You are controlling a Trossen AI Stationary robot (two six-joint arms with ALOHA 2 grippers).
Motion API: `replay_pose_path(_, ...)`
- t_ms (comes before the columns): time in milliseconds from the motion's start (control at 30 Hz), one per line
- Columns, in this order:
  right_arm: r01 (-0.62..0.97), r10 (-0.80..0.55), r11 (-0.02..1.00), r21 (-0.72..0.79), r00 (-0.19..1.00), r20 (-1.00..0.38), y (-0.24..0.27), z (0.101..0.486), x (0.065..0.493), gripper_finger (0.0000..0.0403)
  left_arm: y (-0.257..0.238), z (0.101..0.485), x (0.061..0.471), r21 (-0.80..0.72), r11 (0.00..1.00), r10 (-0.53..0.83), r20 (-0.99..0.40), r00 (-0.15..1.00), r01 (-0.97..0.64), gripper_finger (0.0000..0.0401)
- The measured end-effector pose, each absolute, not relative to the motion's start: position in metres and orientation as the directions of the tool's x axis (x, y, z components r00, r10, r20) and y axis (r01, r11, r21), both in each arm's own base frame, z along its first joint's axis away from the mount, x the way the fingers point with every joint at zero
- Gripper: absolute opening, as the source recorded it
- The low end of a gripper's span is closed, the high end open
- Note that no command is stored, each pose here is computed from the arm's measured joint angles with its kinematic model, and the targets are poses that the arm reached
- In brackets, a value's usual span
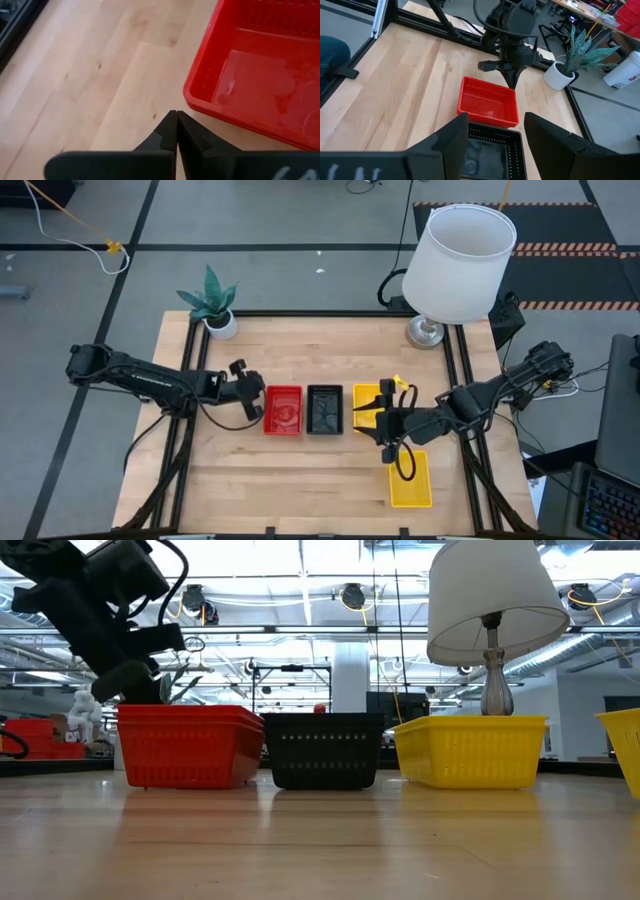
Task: Stack baskets by color
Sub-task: Stack the bottom yellow bin on top of the top yellow bin
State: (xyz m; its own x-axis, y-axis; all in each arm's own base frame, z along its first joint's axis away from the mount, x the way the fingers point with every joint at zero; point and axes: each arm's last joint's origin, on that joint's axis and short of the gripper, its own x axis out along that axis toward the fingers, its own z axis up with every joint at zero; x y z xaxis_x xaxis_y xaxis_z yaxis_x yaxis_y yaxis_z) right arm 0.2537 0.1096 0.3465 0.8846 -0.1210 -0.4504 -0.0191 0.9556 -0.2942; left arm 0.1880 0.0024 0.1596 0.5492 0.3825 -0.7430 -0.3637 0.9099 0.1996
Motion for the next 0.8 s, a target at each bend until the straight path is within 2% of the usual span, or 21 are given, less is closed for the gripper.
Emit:
replay_pose_path(167,-0.013,-0.126,0.96,-0.279,0.872,-0.473,0.109,0.344,0.252,0.0189,0.003,0.169,0.191,0.21,0.897,0.404,-0.744,0.532,-0.388,0.0006)
replay_pose_path(333,0.006,-0.123,0.975,-0.222,0.848,-0.515,0.113,0.34,0.247,0.0189,0.0,0.199,0.197,0.209,0.892,0.402,-0.772,0.493,-0.401,0.0012)
replay_pose_path(433,0.004,-0.102,0.984,-0.179,0.834,-0.543,0.12,0.337,0.241,0.0189,-0.006,0.217,0.201,0.203,0.903,0.387,-0.769,0.509,-0.38,0.0004)
replay_pose_path(633,0.022,-0.046,0.999,-0.046,0.777,-0.628,0.142,0.328,0.22,0.0189,-0.021,0.242,0.207,0.214,0.935,0.345,-0.74,0.577,-0.284,0.0014)
replay_pose_path(800,0.072,0.046,0.99,0.121,0.651,-0.758,0.159,0.313,0.202,0.0189,-0.029,0.258,0.209,0.22,0.947,0.319,-0.724,0.612,-0.234,0.0008)
